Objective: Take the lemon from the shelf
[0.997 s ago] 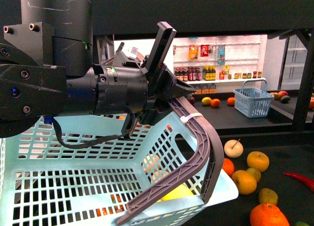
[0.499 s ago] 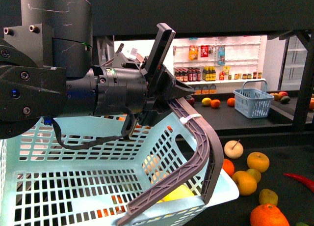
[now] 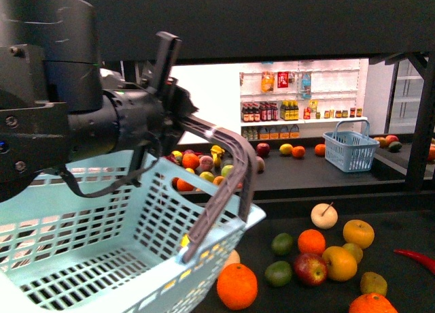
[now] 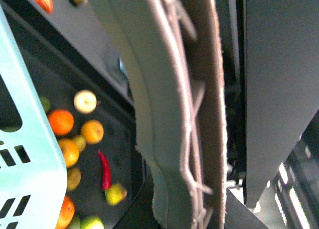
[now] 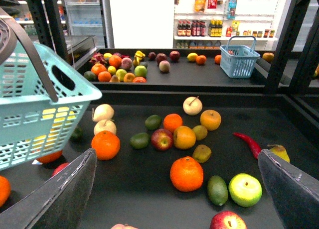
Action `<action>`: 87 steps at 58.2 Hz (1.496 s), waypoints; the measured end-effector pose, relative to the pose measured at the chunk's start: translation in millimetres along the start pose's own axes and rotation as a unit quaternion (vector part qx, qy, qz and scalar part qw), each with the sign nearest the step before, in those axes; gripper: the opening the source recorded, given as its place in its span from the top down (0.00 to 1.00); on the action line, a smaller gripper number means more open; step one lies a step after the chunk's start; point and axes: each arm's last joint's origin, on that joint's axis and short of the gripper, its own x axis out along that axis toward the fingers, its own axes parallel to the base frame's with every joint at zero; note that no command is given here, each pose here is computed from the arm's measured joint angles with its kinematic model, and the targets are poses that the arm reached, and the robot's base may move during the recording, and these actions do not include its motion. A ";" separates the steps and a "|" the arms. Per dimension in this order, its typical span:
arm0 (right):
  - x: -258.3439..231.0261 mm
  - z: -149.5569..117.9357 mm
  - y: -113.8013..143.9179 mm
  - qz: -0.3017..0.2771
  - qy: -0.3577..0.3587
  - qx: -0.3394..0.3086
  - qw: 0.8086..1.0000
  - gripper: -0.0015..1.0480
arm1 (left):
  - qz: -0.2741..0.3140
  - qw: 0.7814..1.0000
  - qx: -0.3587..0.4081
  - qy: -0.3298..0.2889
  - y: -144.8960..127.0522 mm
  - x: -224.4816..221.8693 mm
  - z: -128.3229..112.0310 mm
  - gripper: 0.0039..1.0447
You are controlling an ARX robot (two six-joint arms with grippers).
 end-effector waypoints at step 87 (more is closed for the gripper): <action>0.0 0.0 0.0 0.000 0.000 0.000 1.000 0.07 | -0.059 0.955 -0.077 -0.280 123.2 -168.0 185.5 0.92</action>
